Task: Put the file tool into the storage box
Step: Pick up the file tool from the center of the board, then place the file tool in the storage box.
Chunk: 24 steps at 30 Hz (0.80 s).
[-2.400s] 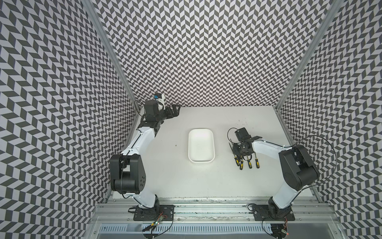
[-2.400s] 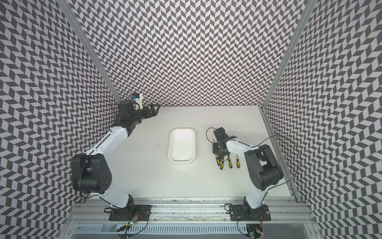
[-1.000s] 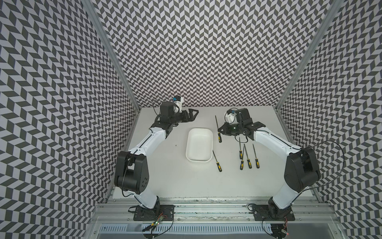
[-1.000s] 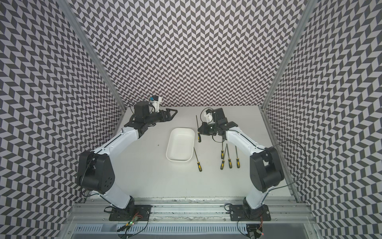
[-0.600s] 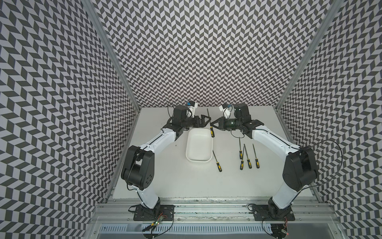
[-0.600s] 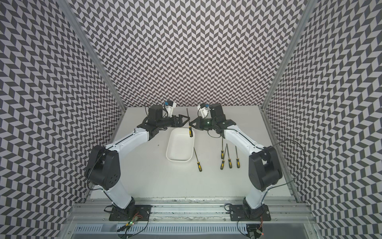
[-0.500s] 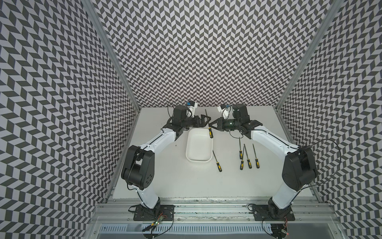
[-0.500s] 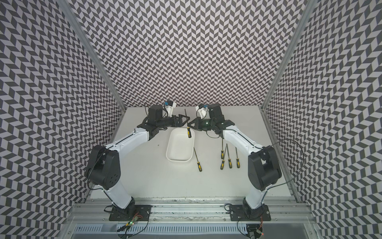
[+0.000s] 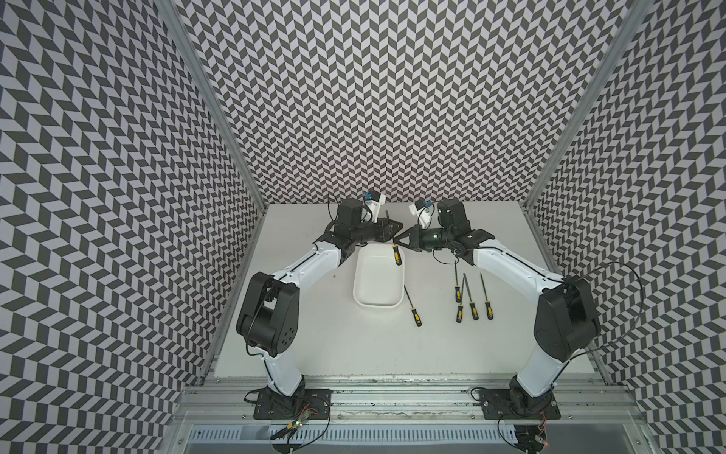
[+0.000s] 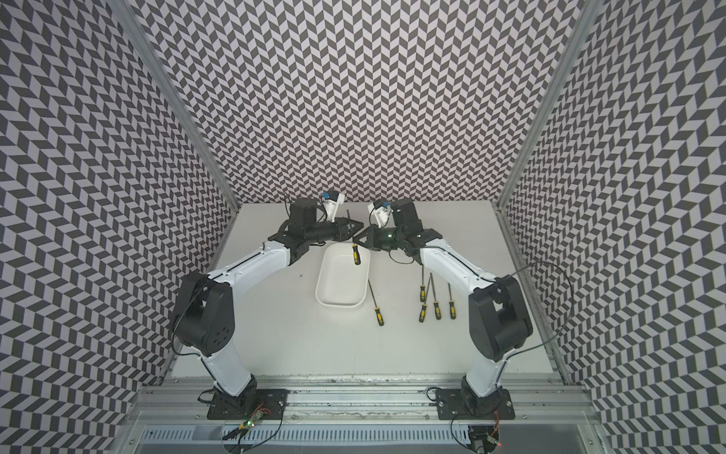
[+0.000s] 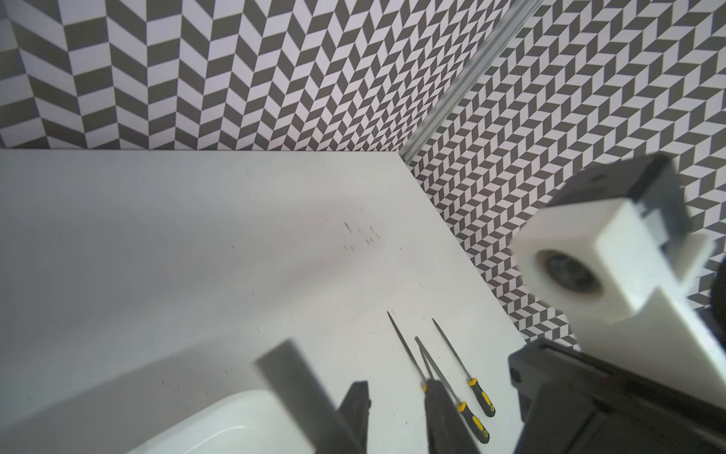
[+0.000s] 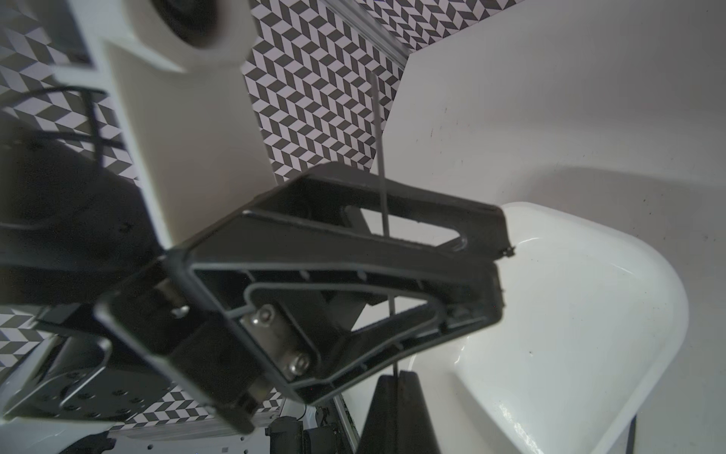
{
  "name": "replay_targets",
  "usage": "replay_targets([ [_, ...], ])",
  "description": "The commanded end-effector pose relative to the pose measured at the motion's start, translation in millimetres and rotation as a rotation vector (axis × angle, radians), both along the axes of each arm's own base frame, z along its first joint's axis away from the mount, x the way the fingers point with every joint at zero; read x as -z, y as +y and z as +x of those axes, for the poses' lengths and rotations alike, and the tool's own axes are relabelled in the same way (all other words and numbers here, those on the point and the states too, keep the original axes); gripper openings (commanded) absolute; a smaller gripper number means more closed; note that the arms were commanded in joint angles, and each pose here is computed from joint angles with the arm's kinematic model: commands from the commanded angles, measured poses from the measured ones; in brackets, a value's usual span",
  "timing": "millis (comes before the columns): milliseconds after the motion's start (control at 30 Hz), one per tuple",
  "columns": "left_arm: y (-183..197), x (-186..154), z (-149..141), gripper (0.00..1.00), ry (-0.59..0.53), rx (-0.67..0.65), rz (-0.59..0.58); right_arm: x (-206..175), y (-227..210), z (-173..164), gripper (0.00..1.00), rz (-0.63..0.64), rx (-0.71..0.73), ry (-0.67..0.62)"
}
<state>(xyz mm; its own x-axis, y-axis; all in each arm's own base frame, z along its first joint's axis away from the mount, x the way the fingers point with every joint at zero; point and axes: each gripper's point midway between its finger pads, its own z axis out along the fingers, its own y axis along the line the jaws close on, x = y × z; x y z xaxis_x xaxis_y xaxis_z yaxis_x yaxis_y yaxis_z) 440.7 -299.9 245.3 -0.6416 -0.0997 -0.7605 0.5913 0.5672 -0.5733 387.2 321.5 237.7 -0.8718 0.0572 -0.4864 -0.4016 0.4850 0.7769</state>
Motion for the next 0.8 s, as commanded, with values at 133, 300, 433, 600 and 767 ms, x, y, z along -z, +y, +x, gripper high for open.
replay_targets([
  [133,16,6,10,0.00,-0.020,-0.057,0.096,-20,-1,7,0.03,0.010,0.020,-0.085],
  [300,27,19,4,0.00,-0.006,-0.075,0.167,-8,-23,21,0.42,-0.082,0.139,-0.095],
  [433,30,42,-11,0.00,0.047,-0.062,0.181,-1,-45,30,0.43,-0.147,0.221,-0.112],
  [600,28,92,-37,0.00,0.172,-0.032,0.195,18,-66,35,0.42,-0.163,0.270,-0.057],
  [767,20,137,-52,0.00,0.281,-0.007,0.206,32,-75,34,0.40,-0.159,0.277,-0.008],
])
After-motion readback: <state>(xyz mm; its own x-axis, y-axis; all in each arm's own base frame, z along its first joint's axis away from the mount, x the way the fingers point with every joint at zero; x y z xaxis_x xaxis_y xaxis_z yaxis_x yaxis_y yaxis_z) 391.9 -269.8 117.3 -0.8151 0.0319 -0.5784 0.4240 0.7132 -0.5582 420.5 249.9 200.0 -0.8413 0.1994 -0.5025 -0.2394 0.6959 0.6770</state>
